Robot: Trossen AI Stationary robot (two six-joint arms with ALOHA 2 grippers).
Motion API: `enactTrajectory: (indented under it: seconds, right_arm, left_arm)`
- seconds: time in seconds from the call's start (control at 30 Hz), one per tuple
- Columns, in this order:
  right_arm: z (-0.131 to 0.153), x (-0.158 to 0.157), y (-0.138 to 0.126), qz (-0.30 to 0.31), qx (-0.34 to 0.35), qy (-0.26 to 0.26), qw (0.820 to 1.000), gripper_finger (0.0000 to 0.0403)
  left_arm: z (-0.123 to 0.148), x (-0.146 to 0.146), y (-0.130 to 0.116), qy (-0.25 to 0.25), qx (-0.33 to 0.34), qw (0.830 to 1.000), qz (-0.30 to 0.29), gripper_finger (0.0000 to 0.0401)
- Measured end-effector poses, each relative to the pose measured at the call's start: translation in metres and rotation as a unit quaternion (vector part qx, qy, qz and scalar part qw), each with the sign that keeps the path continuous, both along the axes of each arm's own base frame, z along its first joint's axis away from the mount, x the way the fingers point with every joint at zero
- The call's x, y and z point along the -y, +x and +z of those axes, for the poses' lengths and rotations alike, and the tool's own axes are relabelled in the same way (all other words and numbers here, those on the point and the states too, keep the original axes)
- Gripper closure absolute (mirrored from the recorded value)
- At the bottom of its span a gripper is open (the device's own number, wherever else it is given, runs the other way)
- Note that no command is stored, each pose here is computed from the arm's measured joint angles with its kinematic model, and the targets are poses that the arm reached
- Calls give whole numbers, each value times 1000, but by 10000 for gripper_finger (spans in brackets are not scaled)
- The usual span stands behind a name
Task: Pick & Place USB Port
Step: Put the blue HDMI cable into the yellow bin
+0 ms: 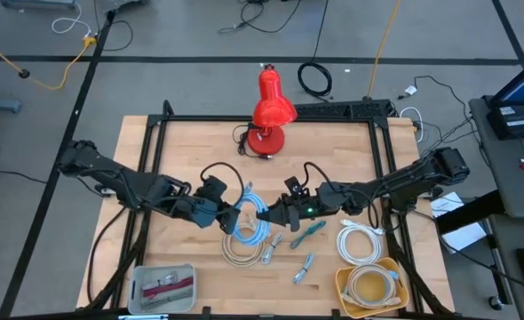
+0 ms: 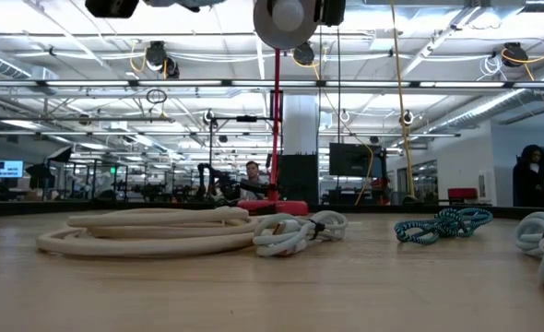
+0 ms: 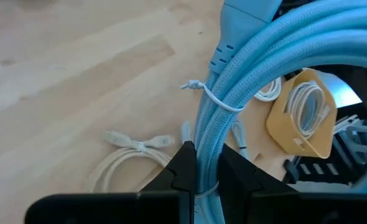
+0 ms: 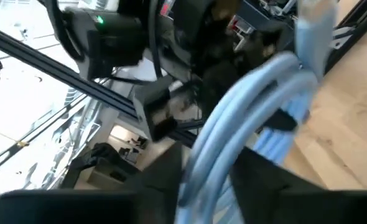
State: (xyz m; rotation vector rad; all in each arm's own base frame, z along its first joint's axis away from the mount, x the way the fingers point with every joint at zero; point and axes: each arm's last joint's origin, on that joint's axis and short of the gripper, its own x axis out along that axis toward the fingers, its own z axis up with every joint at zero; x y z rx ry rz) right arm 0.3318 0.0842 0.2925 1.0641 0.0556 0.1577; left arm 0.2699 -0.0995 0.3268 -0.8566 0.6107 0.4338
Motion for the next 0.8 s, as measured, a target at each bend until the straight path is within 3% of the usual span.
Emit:
enactTrajectory:
  seconds: [0.1, 0.27, 0.37, 0.63, 0.8]
  right_arm:
    - [1, -5, -1, 8, 8, -12, 1000, 373]
    - [2, -15, -4, 28, 10, -19, 999, 374]
    - [5, -23, -7, 42, 35, -39, 998, 374]
    - [21, -42, -19, 126, 112, -18, 986, 374]
    - [37, -55, -31, 166, 185, -3, 969, 374]
  left_arm:
    - [16, 3, -1, 16, 18, 999, -23, 340]
    - [44, 17, -10, 28, 36, 996, -79, 310]
    - [60, 24, -22, 41, 42, 995, -85, 307]
    - [85, 24, -59, 100, 110, 989, -3, 306]
    - [82, 11, -65, 138, 84, 987, 29, 305]
